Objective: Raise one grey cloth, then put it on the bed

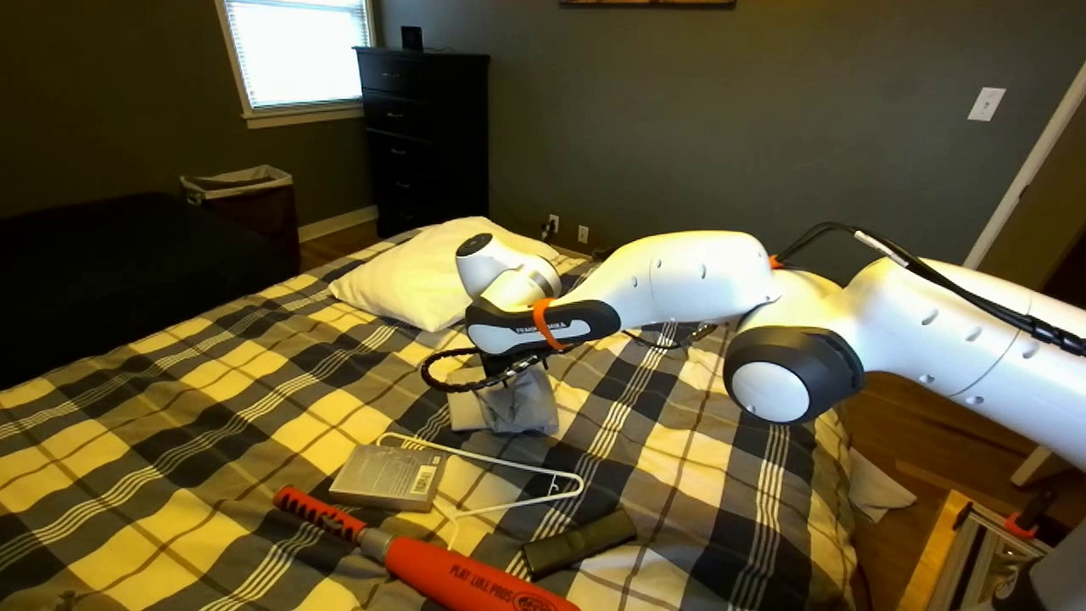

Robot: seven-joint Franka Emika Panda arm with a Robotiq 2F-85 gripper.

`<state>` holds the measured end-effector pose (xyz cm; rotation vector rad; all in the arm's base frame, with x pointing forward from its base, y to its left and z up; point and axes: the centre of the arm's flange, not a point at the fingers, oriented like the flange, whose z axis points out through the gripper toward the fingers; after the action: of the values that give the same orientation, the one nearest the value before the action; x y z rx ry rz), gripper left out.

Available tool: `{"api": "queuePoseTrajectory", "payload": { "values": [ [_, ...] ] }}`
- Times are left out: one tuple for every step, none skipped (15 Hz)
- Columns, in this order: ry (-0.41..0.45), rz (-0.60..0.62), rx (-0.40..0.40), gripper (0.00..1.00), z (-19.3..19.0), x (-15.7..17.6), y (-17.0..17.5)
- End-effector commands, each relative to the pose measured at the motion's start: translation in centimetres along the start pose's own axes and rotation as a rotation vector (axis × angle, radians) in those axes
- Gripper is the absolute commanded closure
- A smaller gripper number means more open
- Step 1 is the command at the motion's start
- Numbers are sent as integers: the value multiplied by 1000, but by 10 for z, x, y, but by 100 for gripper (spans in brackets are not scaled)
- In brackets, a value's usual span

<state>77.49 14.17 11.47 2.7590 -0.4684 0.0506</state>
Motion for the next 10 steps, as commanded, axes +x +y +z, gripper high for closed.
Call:
{"api": "queuePoseTrajectory", "payload": {
  "values": [
    [50, -99, -2, 0, -8, 28, -35],
    [69, -131, -6, 0, -15, 23, -39],
    [86, -161, -9, 0, -23, 21, -43],
    [96, -184, -14, 0, -29, 22, -48],
    [95, -202, -16, 0, -31, 25, -53],
    [95, -207, -24, 0, -32, 29, -57],
    [85, -208, -27, 0, -31, 37, -60],
    [72, -209, -27, 0, -29, 44, -62],
    [63, -211, -24, 0, -30, 46, -63],
    [54, -208, -38, 0, -34, 44, -62]
  ]
}}
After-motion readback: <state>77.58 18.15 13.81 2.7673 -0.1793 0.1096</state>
